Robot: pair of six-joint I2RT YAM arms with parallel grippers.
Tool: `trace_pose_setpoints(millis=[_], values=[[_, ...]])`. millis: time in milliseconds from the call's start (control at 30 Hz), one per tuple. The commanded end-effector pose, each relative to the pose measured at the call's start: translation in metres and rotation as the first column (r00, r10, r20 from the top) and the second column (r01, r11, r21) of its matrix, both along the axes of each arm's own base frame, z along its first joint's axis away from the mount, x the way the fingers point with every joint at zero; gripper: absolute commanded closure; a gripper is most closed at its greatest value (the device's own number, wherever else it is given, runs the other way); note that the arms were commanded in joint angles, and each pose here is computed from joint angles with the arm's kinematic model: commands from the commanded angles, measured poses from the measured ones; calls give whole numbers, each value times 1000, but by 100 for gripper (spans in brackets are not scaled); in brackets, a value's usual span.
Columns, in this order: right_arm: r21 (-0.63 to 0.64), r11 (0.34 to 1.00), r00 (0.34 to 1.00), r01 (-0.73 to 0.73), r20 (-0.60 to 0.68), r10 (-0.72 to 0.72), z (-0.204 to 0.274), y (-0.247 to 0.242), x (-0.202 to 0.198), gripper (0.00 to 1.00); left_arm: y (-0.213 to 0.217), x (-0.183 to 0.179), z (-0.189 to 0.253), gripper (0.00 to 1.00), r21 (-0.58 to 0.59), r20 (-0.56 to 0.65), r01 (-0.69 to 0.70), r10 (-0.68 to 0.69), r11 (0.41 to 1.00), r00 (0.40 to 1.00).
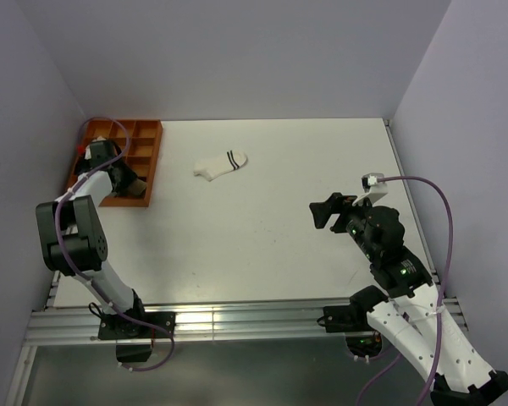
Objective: Roll the socks
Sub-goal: Place the sock in the storage box.
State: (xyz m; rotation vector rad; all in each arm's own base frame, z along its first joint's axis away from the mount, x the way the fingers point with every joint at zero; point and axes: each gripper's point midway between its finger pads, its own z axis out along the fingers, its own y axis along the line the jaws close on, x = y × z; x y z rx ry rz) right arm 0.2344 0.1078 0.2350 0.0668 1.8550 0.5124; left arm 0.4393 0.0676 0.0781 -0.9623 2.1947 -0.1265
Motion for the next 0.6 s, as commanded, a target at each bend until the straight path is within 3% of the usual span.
trace_pose_setpoints(millis=[0,567], values=[[0,1000,999,-11,47,11,9,2,3,11,-3,-7,-20,100,-17,-90,10,-11,1000,996],[-2,1000,999,-27,41,27,7,5,3,11,-5,-21,-77,100,-97,-359,52,-84,994,930]])
